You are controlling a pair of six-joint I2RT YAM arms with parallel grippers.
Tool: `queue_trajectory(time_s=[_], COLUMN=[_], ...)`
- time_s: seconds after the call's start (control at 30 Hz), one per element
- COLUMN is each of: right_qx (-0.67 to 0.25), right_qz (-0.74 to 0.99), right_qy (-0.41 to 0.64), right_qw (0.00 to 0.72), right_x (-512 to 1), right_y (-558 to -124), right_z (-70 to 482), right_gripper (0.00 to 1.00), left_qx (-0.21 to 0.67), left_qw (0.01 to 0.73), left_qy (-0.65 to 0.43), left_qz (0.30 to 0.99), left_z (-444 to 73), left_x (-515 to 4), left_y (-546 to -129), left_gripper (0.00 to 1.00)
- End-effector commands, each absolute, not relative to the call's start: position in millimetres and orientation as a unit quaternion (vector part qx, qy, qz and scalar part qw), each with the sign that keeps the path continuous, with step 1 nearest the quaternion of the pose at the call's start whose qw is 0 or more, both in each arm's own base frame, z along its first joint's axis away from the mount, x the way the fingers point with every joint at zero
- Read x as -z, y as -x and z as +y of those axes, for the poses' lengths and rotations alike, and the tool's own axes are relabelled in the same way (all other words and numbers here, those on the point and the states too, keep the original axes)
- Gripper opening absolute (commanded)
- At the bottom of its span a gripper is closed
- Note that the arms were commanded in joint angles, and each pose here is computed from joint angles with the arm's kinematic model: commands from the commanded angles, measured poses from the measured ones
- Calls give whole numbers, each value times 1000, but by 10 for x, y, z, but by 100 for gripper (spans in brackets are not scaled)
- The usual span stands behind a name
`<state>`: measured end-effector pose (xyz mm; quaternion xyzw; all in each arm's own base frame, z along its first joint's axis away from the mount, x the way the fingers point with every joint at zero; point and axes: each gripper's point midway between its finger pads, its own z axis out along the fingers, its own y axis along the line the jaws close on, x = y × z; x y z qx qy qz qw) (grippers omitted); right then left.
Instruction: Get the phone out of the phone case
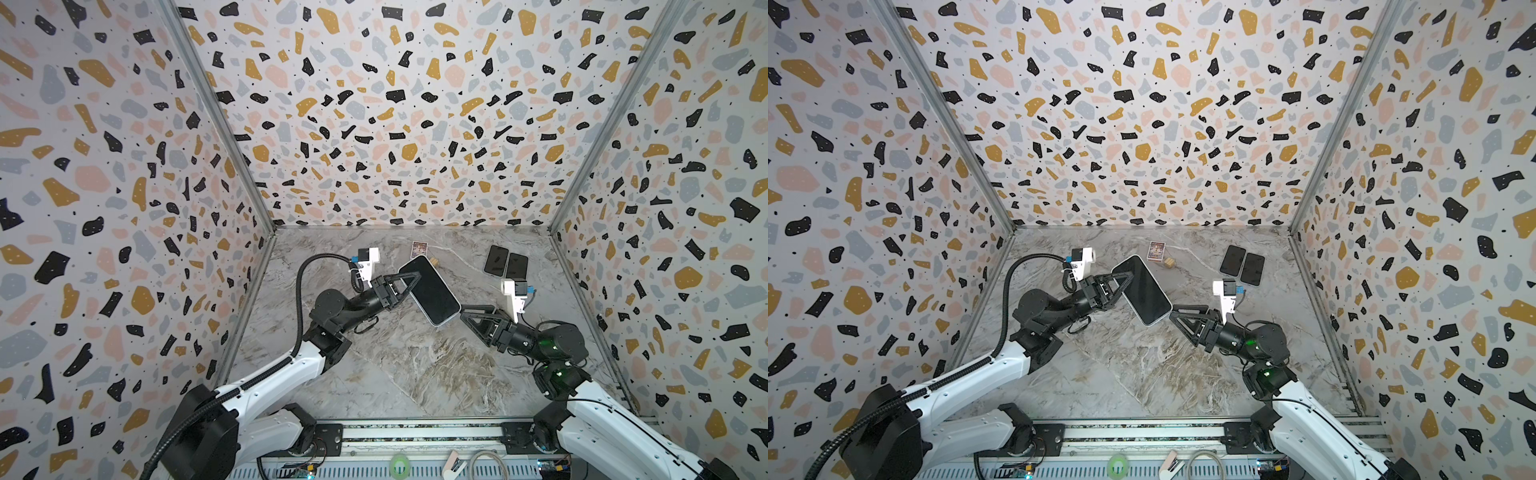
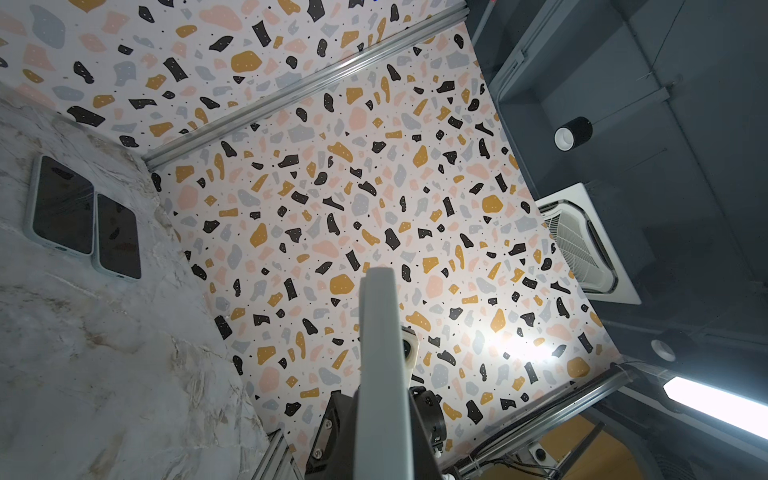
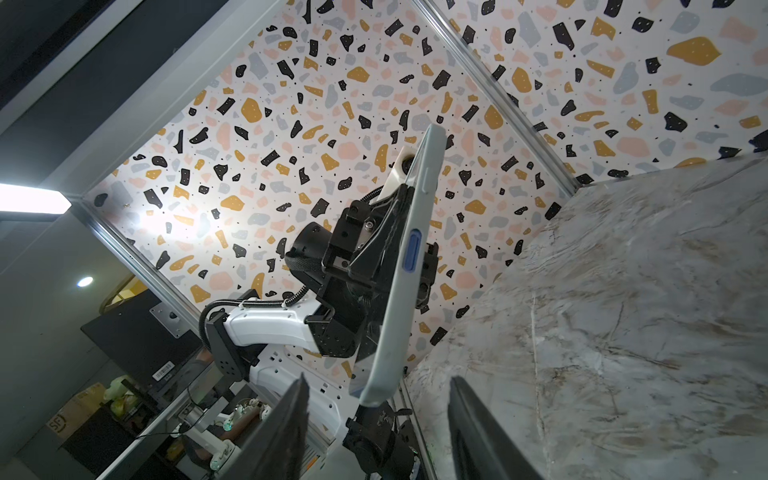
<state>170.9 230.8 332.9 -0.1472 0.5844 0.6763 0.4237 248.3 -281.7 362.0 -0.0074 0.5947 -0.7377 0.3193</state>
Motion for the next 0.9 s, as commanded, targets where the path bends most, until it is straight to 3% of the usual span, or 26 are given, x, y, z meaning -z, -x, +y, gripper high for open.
queue_trajectory(time_s=[0.0, 0.57, 0.87], right_qx=[-688, -697, -703], right_qz=[556, 546, 534], right_qy=[164, 164, 165], right_qw=[438, 434, 439], right_x=[-3512, -3520, -3522], right_y=[-1640, -1686, -1660], right_z=[2284, 2322, 2301], right_gripper=[50, 36, 10], left_qx=[764, 764, 768], left_qw=[345, 345, 341], left_qy=[-24, -28, -27], left_qz=[544, 544, 542], left_z=[-2739, -2751, -2760], left_x=[-3938, -3913, -3914], left_y=[-2356, -2346, -2347], left_gripper=[0, 0, 0])
